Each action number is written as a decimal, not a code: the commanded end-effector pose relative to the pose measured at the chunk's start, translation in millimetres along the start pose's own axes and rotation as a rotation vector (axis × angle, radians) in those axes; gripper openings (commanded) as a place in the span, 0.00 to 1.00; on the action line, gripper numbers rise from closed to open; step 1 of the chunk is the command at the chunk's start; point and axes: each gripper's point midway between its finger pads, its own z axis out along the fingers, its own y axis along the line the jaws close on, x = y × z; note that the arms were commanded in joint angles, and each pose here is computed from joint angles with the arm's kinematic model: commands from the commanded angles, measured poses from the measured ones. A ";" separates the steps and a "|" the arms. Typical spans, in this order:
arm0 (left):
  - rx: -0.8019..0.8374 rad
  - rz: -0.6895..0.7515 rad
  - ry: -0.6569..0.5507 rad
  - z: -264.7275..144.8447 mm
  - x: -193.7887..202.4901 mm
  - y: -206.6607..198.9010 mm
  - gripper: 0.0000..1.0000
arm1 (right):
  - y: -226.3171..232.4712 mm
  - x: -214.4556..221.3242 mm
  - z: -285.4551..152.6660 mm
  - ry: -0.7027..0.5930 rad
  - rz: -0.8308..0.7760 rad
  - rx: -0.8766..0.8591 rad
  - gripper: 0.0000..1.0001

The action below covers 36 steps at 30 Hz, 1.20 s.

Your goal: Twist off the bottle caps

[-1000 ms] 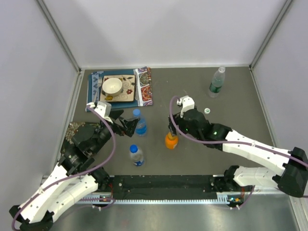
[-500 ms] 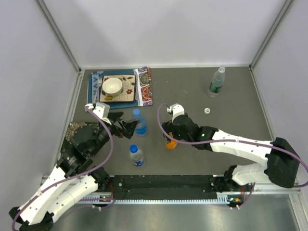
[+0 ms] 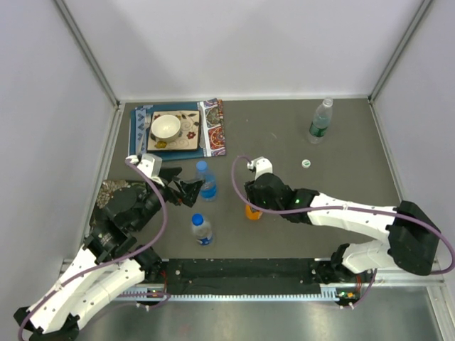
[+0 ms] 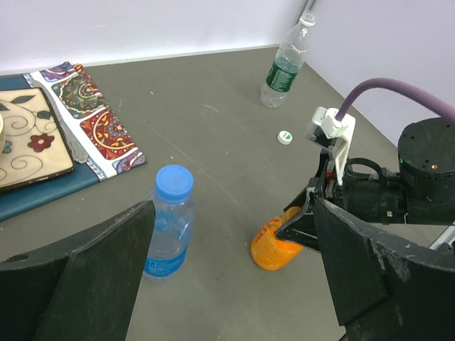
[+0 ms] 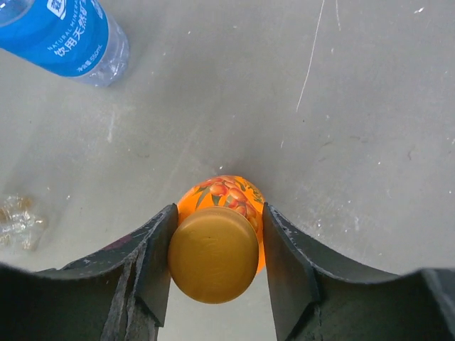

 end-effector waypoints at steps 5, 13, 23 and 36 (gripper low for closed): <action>0.009 -0.023 -0.031 0.0 -6.7 -2.7 0.98 | 2.0 -51.3 -39.2 -0.162 0.056 -0.013 0.42; -0.106 -0.045 -0.080 19.0 -38.2 7.9 0.98 | -8.0 -161.2 -128.5 -0.420 0.114 -0.032 0.00; 0.365 -0.007 -0.056 57.5 -87.7 -89.8 0.99 | 20.9 -220.3 -186.1 -0.449 0.317 -0.529 0.00; 0.809 -0.048 0.093 62.6 -67.1 -157.0 0.99 | 43.5 -238.7 -241.8 -0.503 0.233 -0.711 0.00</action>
